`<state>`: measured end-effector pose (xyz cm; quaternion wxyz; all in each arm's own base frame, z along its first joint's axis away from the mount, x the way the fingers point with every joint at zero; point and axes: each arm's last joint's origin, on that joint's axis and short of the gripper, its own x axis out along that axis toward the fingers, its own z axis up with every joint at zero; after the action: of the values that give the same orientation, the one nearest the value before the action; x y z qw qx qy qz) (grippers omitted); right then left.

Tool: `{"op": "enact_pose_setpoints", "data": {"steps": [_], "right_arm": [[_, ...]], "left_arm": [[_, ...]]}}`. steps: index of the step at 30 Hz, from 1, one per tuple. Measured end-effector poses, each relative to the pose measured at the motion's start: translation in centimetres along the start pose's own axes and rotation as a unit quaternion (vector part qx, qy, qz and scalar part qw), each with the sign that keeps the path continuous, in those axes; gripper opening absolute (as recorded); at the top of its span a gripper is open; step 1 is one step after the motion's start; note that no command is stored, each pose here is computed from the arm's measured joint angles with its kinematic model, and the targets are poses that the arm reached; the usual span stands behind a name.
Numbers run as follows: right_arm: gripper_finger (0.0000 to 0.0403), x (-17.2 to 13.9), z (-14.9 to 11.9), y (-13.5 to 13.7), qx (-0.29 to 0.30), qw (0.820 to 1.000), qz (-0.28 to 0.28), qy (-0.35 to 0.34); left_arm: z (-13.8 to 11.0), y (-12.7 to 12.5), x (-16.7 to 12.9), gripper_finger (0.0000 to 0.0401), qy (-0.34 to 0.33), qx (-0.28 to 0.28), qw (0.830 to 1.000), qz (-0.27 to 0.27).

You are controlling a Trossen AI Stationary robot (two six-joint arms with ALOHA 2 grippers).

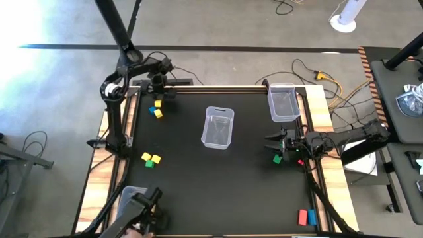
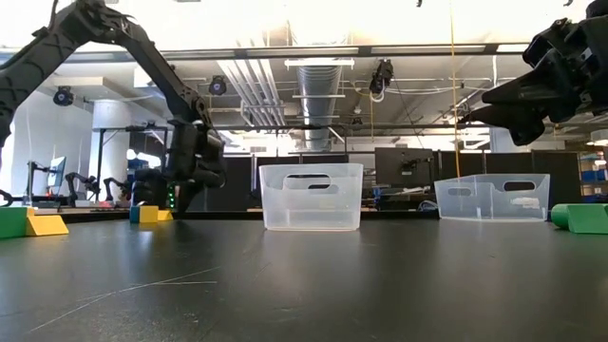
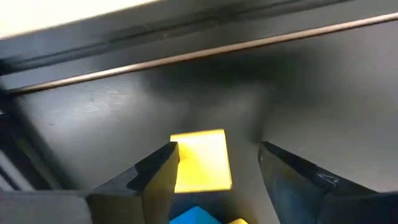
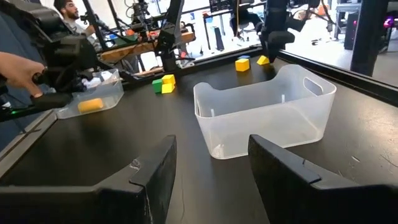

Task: Sort blocks by size
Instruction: Put the top yellow triangular block into the middle transparent bin

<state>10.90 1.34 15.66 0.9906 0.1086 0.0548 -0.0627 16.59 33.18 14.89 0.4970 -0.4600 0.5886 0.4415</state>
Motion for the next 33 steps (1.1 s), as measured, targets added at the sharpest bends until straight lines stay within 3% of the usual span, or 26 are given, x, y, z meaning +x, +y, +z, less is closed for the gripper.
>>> {"op": "enact_pose_setpoints", "data": {"steps": [4,15,23,33], "right_arm": [[0.0194,0.0,0.0,0.0,0.006,1.0,0.0,0.0],[0.0196,0.0,0.0,0.0,0.01,1.0,0.0,0.0],[0.0189,0.0,0.0,0.0,0.012,1.0,0.0,0.002],[0.0192,0.0,0.0,0.0,0.014,1.0,0.0,0.002]], "left_arm": [[0.2,-0.1,1.0,0.0197,0.029,-0.001,1.0,-0.002],[0.5,-0.6,-1.9,0.0204,0.031,-0.013,0.999,0.025],[-0.5,-0.4,-0.6,0.0239,0.066,-0.019,0.997,0.045],[-0.7,-0.2,0.2,0.0235,0.066,-0.02,0.996,0.053]]}}
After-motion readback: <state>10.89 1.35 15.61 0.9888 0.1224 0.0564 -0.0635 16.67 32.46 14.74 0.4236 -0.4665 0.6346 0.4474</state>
